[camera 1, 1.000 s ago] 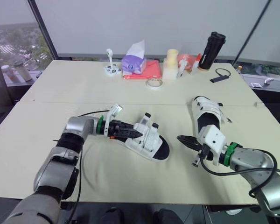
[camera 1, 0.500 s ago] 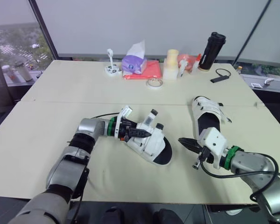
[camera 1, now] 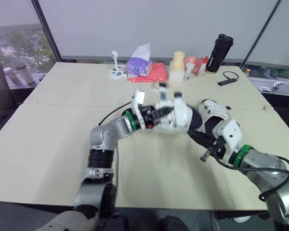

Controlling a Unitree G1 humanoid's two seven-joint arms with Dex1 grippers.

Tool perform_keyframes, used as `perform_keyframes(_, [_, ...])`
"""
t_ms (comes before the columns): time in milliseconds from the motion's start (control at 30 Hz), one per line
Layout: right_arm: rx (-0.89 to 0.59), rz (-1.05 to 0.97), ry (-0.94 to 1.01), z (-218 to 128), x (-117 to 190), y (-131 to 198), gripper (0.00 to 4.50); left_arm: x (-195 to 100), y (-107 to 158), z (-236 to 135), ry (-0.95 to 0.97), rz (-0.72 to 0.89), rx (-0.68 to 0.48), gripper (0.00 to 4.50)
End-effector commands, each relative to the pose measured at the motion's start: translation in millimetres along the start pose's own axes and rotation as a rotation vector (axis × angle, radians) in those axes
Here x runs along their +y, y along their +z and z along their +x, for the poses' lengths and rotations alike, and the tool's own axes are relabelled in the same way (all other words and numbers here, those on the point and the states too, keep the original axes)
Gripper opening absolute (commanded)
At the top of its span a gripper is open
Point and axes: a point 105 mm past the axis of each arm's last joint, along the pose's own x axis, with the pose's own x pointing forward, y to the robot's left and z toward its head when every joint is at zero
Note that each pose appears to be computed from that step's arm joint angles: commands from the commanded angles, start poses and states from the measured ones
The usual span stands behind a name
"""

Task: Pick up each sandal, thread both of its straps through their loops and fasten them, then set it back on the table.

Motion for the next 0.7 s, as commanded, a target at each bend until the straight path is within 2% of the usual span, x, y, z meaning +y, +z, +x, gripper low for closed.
perform_keyframes(33, [-0.04,-0.002,-0.054,0,-9,8,0.0,-8,40,6,0.101,0.033,-0.293,0.04])
perform_keyframes(100, [-0.036,0.001,-0.051,2,-10,6,0.0,-7,43,13,0.138,0.025,-0.341,0.04])
perform_keyframes(200, [-0.039,-0.006,-0.036,9,-8,6,0.0,21,48,28,0.308,0.037,-0.413,0.04])
perform_keyframes(333, [-0.024,-0.036,-0.023,12,-4,4,0.0,44,53,33,0.408,0.022,-0.467,0.04])
perform_keyframes(567, [-0.021,-0.034,-0.018,13,2,1,0.0,70,42,40,0.522,-0.152,-0.502,0.04])
perform_keyframes(700, [-0.022,-0.031,-0.025,14,3,0,0.0,94,31,25,0.679,-0.231,-0.521,0.04])
